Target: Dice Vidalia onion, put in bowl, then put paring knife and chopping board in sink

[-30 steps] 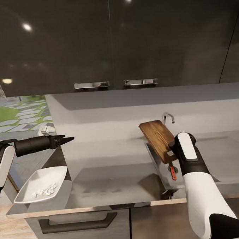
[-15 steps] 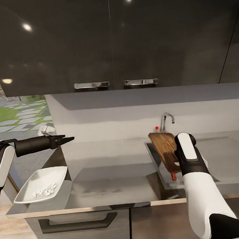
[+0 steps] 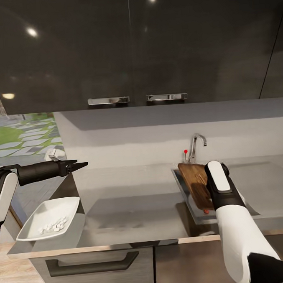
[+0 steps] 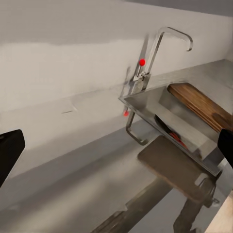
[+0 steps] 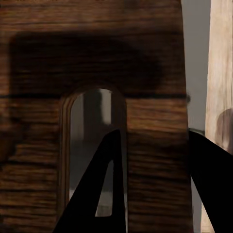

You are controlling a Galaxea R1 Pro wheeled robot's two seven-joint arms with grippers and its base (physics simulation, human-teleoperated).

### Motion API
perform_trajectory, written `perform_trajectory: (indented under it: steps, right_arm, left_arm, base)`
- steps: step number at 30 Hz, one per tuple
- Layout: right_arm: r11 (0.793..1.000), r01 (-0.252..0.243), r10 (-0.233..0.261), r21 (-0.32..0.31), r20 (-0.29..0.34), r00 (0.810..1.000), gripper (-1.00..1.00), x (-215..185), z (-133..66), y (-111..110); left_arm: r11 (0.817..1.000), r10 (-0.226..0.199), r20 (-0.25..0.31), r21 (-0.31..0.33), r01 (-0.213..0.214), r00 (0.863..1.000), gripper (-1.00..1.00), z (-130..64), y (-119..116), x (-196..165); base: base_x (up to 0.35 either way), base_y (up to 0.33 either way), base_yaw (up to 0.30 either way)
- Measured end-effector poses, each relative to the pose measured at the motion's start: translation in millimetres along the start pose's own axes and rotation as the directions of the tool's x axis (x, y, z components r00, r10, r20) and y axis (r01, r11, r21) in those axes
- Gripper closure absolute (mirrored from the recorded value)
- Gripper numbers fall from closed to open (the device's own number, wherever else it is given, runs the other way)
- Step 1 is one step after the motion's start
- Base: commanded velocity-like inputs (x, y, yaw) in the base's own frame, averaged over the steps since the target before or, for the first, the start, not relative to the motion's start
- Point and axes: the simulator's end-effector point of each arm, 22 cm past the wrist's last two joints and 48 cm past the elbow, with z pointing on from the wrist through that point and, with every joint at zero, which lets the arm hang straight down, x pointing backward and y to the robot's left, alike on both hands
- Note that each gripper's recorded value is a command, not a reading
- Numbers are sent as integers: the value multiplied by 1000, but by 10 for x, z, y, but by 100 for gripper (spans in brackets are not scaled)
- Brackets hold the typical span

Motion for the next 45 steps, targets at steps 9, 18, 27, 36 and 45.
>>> perform_trajectory:
  steps: [9, 18, 27, 36, 45]
  right_arm:
    - [1000, -11, 11, 18, -5, 1000, 100, 49, 71, -33]
    - [1000, -12, 12, 16, -2, 1000, 100, 27, 78, -27]
    - [1000, -13, 13, 15, -1, 1000, 100, 27, 75, -28]
    - [1000, -12, 12, 15, 0, 1000, 100, 29, 76, -26]
    - [1000, -12, 12, 15, 0, 1000, 100, 28, 77, -26]
  left_arm:
    - [1000, 0, 0, 0, 0, 1000, -100, 0, 0, 0]
    - [1000, 0, 0, 0, 0, 1000, -100, 0, -1, 0]
    - [1000, 0, 0, 2, 0, 1000, -100, 5, -9, 3]
    - [1000, 0, -1, 2, 0, 1000, -100, 7, -8, 4]
    - [1000, 0, -1, 2, 0, 1000, -100, 7, -8, 4]
  base:
    - [0, 0, 0]
    - [0, 0, 0]
    - [79, -118, 0]
    - [36, -51, 0]
    - [6, -13, 0]
